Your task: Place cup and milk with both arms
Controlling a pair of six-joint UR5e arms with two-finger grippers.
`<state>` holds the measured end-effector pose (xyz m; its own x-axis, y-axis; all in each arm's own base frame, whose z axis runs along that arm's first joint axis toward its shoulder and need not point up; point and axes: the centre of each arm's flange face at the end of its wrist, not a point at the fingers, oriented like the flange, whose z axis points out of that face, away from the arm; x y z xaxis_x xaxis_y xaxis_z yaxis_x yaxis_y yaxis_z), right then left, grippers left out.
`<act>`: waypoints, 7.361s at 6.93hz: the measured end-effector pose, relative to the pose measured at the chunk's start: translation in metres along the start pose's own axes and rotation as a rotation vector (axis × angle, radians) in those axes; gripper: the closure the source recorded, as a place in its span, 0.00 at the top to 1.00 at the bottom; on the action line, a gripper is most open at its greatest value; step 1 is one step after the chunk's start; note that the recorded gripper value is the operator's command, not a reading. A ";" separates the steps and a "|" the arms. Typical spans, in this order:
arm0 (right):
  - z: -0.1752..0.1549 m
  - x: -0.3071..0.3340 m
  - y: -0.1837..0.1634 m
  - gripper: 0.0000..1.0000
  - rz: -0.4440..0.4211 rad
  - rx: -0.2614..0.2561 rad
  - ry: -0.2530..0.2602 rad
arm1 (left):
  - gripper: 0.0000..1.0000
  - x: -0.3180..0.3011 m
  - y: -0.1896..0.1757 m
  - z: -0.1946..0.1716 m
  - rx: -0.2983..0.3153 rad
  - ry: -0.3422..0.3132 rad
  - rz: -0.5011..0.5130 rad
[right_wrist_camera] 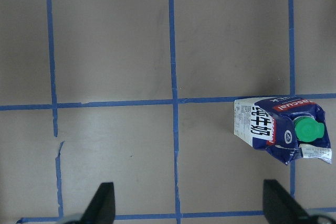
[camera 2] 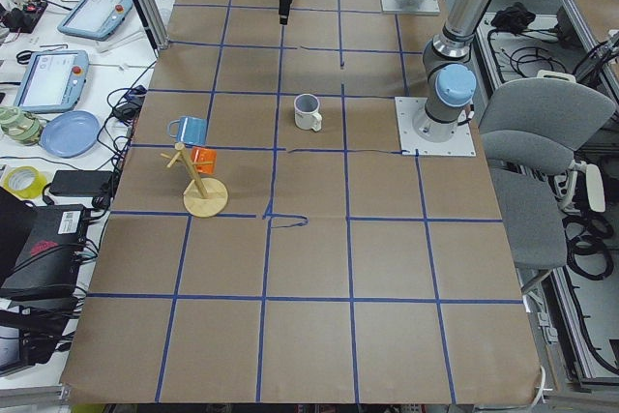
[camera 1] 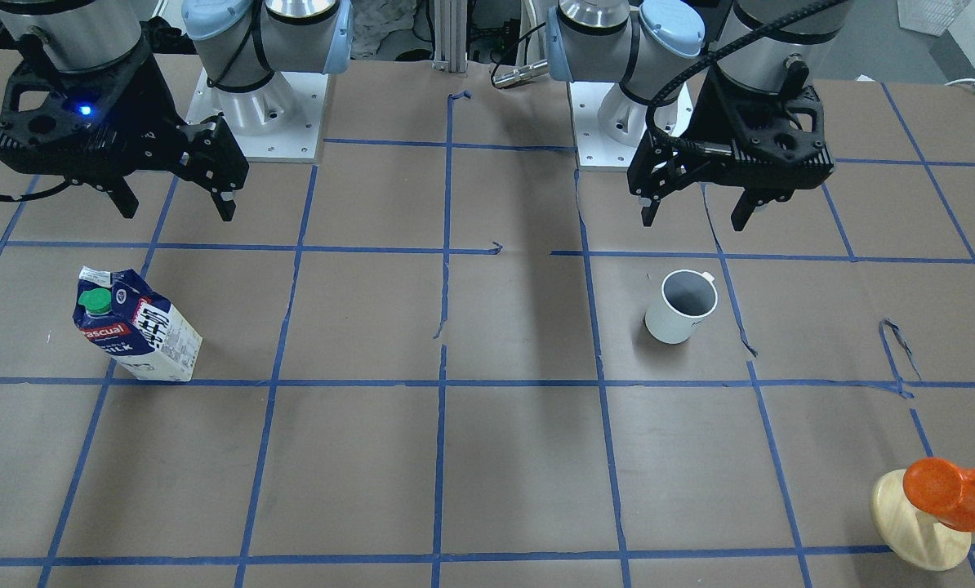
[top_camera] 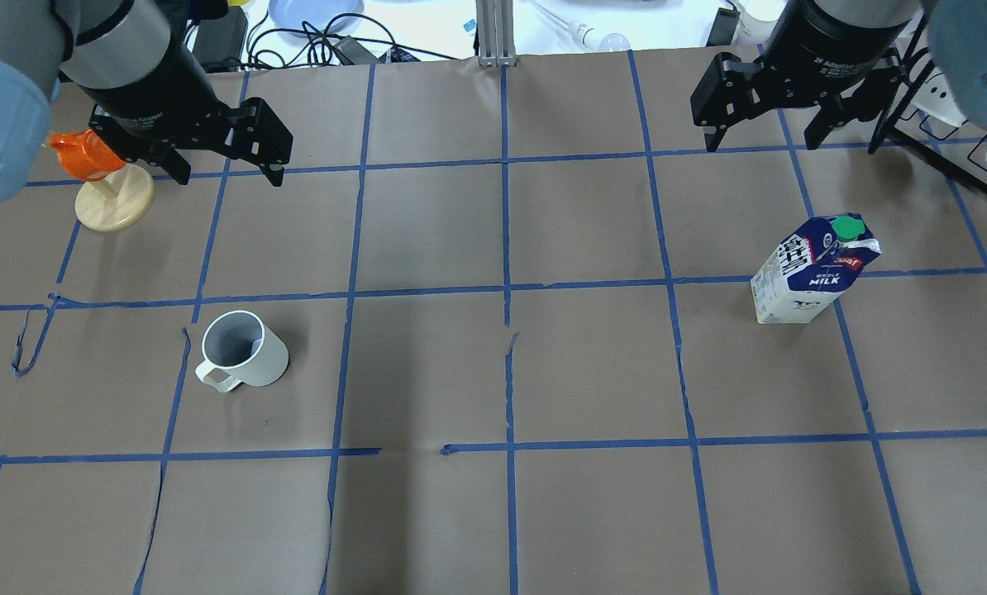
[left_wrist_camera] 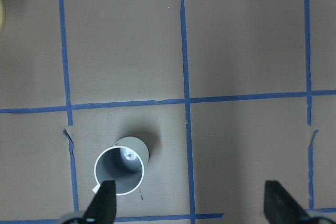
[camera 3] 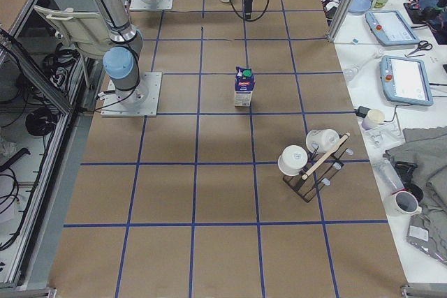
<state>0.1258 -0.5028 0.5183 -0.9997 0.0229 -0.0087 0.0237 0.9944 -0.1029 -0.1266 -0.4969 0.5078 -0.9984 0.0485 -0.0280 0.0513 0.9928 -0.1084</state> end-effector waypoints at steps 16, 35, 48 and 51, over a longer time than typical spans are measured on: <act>0.004 0.002 0.001 1.00 0.000 -0.009 -0.002 | 1.00 -0.033 0.004 0.006 -0.048 0.004 0.041; 0.004 0.000 0.001 1.00 -0.001 -0.008 -0.003 | 1.00 -0.034 0.000 0.021 -0.067 0.008 -0.024; 0.005 0.001 0.001 1.00 0.000 -0.014 -0.001 | 0.00 -0.147 0.062 0.256 -0.179 0.040 0.020; 0.025 0.023 -0.005 1.00 -0.047 -0.089 0.014 | 0.00 -0.144 0.054 0.255 -0.165 0.034 0.003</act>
<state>0.1032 -0.5094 0.4938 -0.9997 -0.0227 0.0076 -0.0228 0.9996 -0.0138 0.0258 -0.4780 0.2524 -0.9986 0.0526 0.0063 0.0528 0.9970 0.0565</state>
